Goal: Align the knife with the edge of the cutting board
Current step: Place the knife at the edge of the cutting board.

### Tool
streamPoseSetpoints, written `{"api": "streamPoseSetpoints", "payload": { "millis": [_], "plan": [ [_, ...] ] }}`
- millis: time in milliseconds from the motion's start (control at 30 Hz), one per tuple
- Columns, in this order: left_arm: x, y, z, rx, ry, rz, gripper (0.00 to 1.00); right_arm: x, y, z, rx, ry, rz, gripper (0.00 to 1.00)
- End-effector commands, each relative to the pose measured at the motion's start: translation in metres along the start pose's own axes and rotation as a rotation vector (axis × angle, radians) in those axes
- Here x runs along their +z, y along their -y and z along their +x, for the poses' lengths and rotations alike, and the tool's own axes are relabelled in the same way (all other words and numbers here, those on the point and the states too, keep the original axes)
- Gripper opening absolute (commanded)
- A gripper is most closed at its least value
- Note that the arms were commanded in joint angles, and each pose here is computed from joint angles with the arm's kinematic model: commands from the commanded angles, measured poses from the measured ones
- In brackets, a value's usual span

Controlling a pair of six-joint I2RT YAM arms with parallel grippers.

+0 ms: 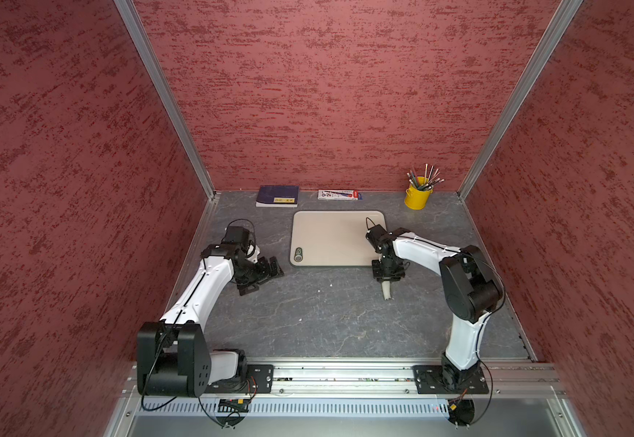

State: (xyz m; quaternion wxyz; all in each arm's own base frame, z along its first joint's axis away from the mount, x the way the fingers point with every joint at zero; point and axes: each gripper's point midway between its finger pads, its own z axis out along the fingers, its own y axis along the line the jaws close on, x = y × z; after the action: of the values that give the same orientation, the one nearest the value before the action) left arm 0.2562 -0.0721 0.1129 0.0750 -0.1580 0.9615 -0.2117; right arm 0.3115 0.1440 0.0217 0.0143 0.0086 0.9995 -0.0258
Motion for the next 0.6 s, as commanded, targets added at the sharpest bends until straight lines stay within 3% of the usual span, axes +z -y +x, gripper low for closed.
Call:
{"api": "streamPoseSetpoints", "payload": {
  "millis": [0,567],
  "plan": [
    [0.0004,-0.0013,0.0006,0.004,-0.008,-0.005,1.0,-0.0097,-0.0057,-0.0162,-0.006,0.032,-0.017,0.0],
    [0.0029,-0.0039,0.0009,0.002,-0.015,-0.024,1.0,-0.0097,-0.0033,-0.0245,0.005,0.03,-0.034,0.0]
  ]
}}
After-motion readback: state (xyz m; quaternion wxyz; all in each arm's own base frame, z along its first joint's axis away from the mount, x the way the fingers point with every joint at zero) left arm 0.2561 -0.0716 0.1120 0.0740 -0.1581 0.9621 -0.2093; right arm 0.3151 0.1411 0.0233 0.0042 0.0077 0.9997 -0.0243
